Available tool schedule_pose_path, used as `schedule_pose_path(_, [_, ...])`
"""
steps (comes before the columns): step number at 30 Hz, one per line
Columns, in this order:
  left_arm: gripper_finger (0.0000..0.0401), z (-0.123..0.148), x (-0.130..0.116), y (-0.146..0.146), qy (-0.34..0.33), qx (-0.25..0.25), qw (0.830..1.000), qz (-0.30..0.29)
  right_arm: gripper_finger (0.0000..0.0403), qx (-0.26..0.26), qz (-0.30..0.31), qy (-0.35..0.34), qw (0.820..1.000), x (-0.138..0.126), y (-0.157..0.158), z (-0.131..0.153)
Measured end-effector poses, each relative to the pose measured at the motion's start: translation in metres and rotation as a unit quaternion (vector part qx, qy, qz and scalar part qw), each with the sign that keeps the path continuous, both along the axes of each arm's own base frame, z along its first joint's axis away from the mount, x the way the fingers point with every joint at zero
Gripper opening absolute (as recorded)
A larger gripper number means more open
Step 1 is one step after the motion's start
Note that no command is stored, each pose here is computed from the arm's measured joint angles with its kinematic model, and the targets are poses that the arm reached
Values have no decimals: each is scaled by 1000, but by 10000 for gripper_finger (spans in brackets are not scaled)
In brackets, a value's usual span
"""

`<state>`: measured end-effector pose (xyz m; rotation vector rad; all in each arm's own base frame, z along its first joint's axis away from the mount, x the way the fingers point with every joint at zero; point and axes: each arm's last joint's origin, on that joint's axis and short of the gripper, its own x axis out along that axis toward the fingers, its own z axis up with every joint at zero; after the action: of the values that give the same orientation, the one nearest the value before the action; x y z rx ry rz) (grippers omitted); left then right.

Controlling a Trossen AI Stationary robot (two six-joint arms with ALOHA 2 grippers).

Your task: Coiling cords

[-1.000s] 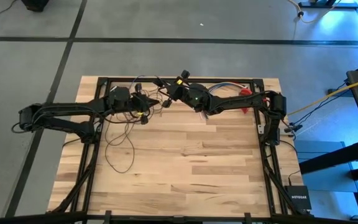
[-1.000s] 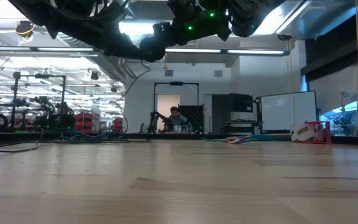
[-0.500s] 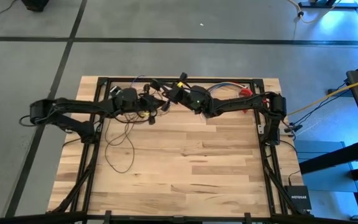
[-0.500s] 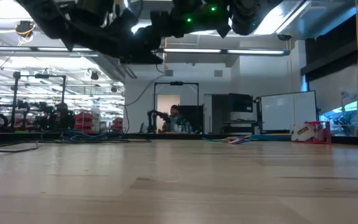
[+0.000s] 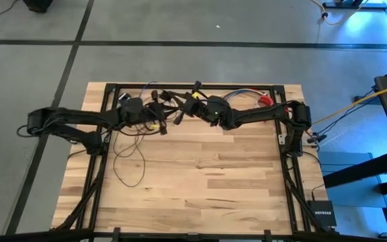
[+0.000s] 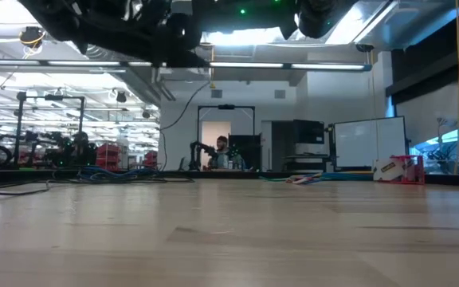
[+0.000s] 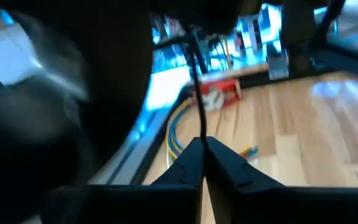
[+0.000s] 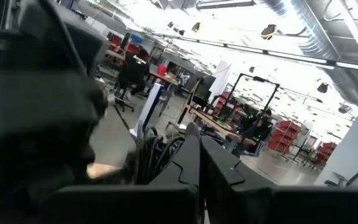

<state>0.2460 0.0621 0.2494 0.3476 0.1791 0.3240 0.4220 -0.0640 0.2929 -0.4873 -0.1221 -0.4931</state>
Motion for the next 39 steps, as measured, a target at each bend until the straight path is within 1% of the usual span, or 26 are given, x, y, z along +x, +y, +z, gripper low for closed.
schedule_pose_path(3, [4, 8, 0, -4, -30, 11, 999, -8, 5, 0, 9, 6, 1000, 1, 1, -1])
schedule_pose_path(5, [3, 9, 0, -5, -34, 20, 999, -11, 5, 5, 10, 6, 1000, 1, 0, -2])
schedule_pose_path(7, [2, 9, 0, -4, -29, 27, 999, -4, 5, 12, 12, 4, 1000, 1, 0, -2])
schedule_pose_path(10, [4, 8, 0, 0, -26, 30, 999, 21, 5, 26, 24, -3, 999, 1, 0, -3])
schedule_pose_path(12, [4, 8, -1, 2, -28, 28, 999, 27, 5, 40, 36, -12, 999, 2, 0, -1])
schedule_pose_path(15, [2, 9, -1, 2, -36, 21, 999, 29, 5, 76, 51, -35, 995, 4, 0, 5])
schedule_pose_path(18, [3, 9, -1, 2, -34, 20, 999, 32, 5, 95, 57, -47, 993, 4, 1, 6])
schedule_pose_path(22, [6, 3, -1, 2, -6, 17, 999, 36, 5, 93, 51, -43, 993, 4, 6, 6])
schedule_pose_path(27, [7, -2, -3, 5, 32, 21, 997, 66, 5, 77, 39, -41, 995, -4, 9, 20])
schedule_pose_path(29, [7, -3, -4, 6, 38, 25, 996, 78, 5, 77, 36, -29, 996, -7, 9, 24])
schedule_pose_path(33, [7, -4, -4, 6, 54, 48, 994, 78, 5, 79, 33, -2, 996, -12, 10, 29])
schedule_pose_path(37, [7, -5, -4, 6, 67, 65, 993, 77, 5, 61, 28, 38, 997, -18, 13, 33])
schedule_pose_path(39, [7, -6, -5, 7, 75, 72, 991, 79, 5, 44, 25, 66, 997, -21, 14, 34])
